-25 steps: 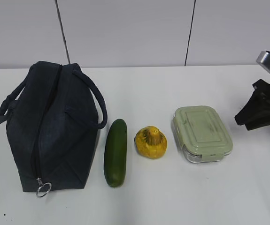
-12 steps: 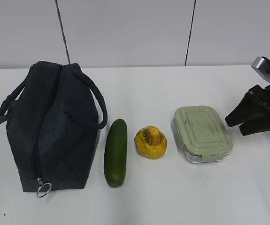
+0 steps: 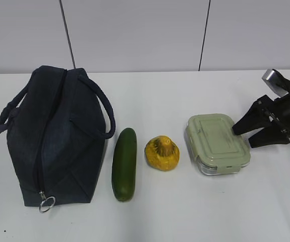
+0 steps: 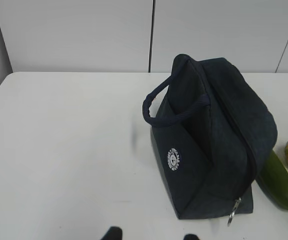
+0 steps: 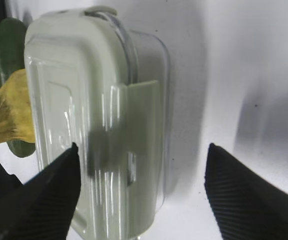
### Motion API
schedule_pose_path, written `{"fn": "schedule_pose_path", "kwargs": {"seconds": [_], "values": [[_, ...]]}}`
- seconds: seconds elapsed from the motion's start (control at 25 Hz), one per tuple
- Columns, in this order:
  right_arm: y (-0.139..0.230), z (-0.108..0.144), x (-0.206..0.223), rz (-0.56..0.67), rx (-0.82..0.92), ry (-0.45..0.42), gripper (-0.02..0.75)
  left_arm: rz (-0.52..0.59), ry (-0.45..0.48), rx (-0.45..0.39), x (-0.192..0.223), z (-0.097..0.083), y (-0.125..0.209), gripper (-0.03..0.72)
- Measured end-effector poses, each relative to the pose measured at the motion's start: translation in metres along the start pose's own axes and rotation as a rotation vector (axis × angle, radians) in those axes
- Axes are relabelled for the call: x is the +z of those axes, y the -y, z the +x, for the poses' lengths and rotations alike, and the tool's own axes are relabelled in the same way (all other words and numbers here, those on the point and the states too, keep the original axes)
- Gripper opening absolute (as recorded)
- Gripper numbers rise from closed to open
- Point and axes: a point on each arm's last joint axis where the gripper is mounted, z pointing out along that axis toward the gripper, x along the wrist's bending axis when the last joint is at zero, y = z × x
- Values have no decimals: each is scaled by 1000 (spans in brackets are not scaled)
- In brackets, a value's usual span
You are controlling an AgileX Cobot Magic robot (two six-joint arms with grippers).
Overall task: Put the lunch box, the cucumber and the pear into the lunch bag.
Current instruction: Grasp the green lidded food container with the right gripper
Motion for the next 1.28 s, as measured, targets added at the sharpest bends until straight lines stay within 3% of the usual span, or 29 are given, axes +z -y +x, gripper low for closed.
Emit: {"fn": "schedule_pose_path", "kwargs": {"seconds": [0.64,0.96,1.28], "values": [[-15,11,36,57,-66,-31,586,0,0,0,0,0,0,236],[-14,13,33,94,-82,-35,433,0,0,0,0,0,0,236],[-13,14,33,105,-77,-44,382,0,0,0,0,0,0,236]]}}
